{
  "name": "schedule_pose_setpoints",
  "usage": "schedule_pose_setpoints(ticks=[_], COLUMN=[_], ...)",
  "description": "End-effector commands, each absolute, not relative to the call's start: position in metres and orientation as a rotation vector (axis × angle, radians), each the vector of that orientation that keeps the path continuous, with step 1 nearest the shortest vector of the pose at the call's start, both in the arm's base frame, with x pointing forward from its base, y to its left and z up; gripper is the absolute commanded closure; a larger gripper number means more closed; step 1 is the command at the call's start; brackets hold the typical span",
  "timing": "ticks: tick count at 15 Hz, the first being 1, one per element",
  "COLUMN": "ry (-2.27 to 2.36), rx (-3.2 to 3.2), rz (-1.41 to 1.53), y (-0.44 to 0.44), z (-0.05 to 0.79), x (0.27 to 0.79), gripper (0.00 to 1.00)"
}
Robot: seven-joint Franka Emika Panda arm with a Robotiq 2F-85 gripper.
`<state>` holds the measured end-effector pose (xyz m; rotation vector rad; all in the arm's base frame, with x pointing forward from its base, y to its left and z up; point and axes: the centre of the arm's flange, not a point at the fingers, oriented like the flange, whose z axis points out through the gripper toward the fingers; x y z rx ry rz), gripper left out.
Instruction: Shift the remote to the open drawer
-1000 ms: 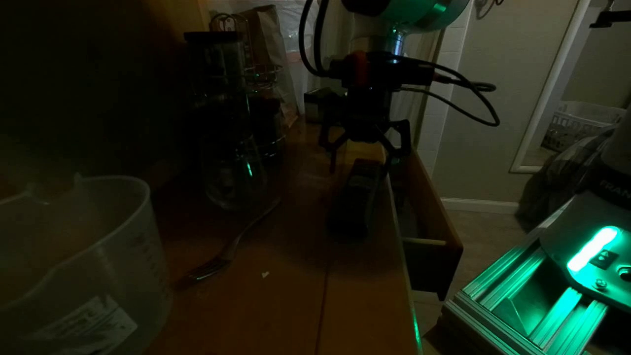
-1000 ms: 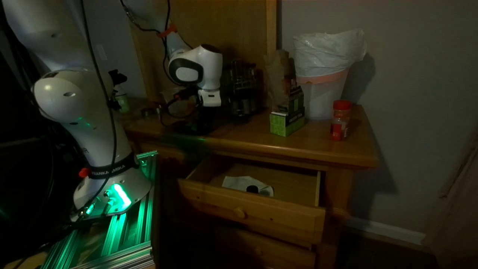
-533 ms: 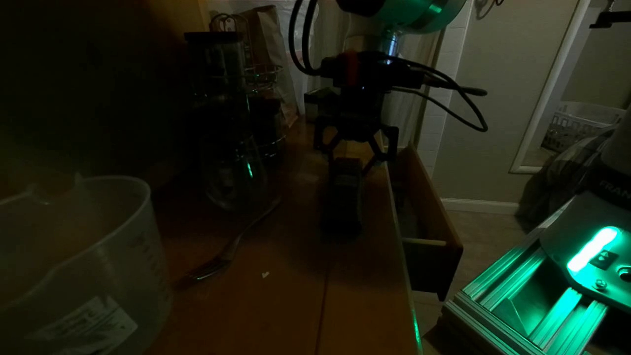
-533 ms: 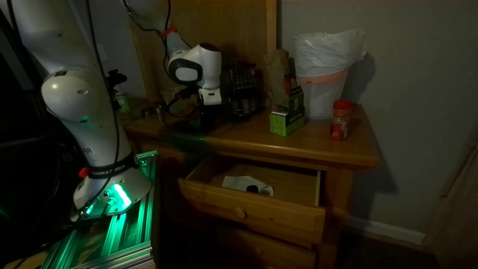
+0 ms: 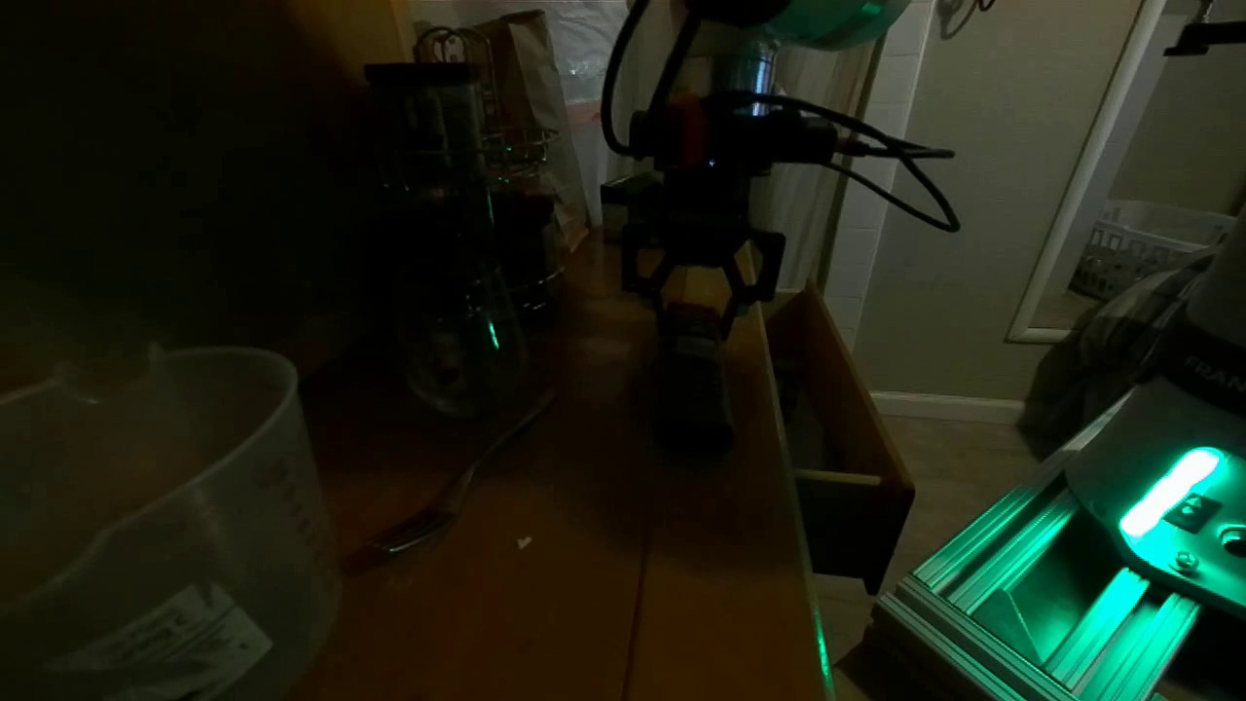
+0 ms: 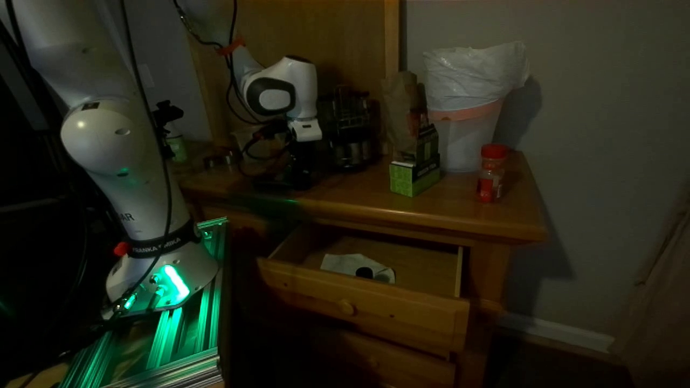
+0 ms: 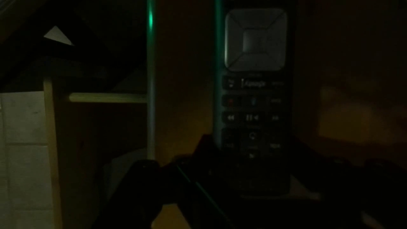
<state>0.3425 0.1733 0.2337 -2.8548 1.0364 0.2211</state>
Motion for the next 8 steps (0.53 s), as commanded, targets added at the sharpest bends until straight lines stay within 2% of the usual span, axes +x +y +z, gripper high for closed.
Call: schedule_pose_setpoints(ticks=[1, 8], ry=[1.154, 1.367], rx=[-2.894, -2.963], rz=[0.144, 0.072], y=[0.162, 0.147], z=[0.254, 0.279], x=[0.368, 0.419], gripper=[0.66, 0.66])
